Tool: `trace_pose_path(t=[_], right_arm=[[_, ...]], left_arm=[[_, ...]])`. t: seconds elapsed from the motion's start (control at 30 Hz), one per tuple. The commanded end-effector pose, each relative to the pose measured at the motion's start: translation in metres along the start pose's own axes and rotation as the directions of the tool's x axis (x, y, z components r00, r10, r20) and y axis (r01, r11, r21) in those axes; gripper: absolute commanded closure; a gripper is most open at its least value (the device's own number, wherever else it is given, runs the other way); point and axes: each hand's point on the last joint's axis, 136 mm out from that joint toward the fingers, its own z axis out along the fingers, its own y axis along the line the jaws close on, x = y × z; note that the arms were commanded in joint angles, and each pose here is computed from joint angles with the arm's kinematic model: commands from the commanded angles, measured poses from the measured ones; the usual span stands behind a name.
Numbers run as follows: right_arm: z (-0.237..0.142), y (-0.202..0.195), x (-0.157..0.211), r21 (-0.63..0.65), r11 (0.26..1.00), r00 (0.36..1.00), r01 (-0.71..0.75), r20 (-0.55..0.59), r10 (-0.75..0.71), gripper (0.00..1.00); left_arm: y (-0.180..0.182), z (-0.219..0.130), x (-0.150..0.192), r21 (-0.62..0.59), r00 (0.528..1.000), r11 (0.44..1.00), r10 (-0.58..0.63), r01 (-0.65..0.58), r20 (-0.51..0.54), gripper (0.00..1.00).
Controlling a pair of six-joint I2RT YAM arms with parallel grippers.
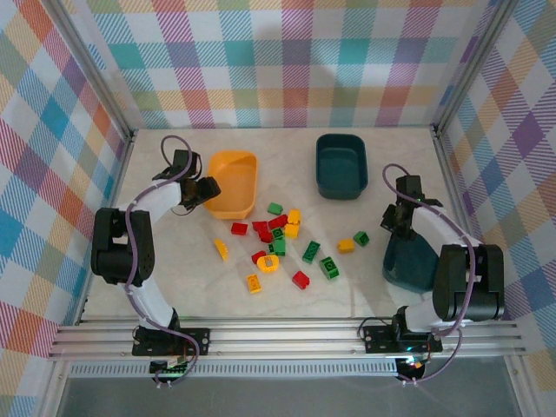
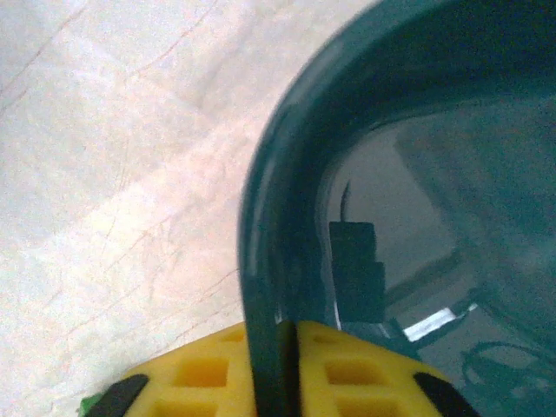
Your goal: Sort the legos into containers by color
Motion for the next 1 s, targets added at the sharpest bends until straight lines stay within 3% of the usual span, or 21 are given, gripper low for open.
trace_pose_path(t=[0.0, 0.07, 0.2, 0.3, 0.57, 0.67, 0.77, 0.97], right_arm=[[-0.005, -0.002, -0.005, 0.041, 0.999, 0.999, 0.024, 0.022, -0.025, 0.93], [-0.012, -0.001, -0.010, 0.056, 0.998, 0.998, 0.042, 0.052, -0.045, 0.99], [-0.040, 0.003, -0.031, 0.074, 0.995, 0.983, 0.064, 0.170, -0.076, 1.00], [-0.073, 0.028, -0.055, 0.001, 0.997, 0.960, 0.074, 0.272, -0.071, 1.00], [-0.166, 0.146, -0.080, -0.125, 0.942, 0.849, 0.311, 0.481, -0.216, 1.00], [-0.183, 0.209, -0.069, -0.234, 0.871, 0.808, 0.432, 0.529, -0.259, 1.00], [-0.189, 0.279, -0.049, -0.298, 0.779, 0.766, 0.552, 0.551, -0.331, 1.00], [-0.179, 0.384, -0.034, -0.383, 0.672, 0.738, 0.634, 0.560, -0.377, 1.00]], left_arm=[[-0.006, 0.000, -0.005, 0.034, 1.000, 0.999, 0.011, -0.012, 0.012, 0.34], [-0.007, 0.003, -0.004, 0.041, 1.000, 0.999, 0.020, -0.020, 0.007, 0.36], [-0.005, 0.011, -0.002, 0.032, 1.000, 0.999, 0.029, -0.029, -0.004, 0.43], [-0.003, 0.017, -0.003, 0.015, 0.999, 0.999, 0.037, -0.037, -0.009, 0.60], [0.007, 0.021, -0.007, -0.044, 0.998, 0.997, 0.062, -0.061, 0.003, 0.88], [0.007, 0.023, -0.008, -0.045, 0.999, 0.998, 0.053, -0.053, 0.007, 1.00], [0.000, 0.021, -0.013, -0.029, 0.998, 0.998, 0.064, -0.064, 0.020, 1.00], [-0.010, 0.018, -0.019, -0.021, 0.993, 0.993, 0.114, -0.114, 0.036, 1.00]])
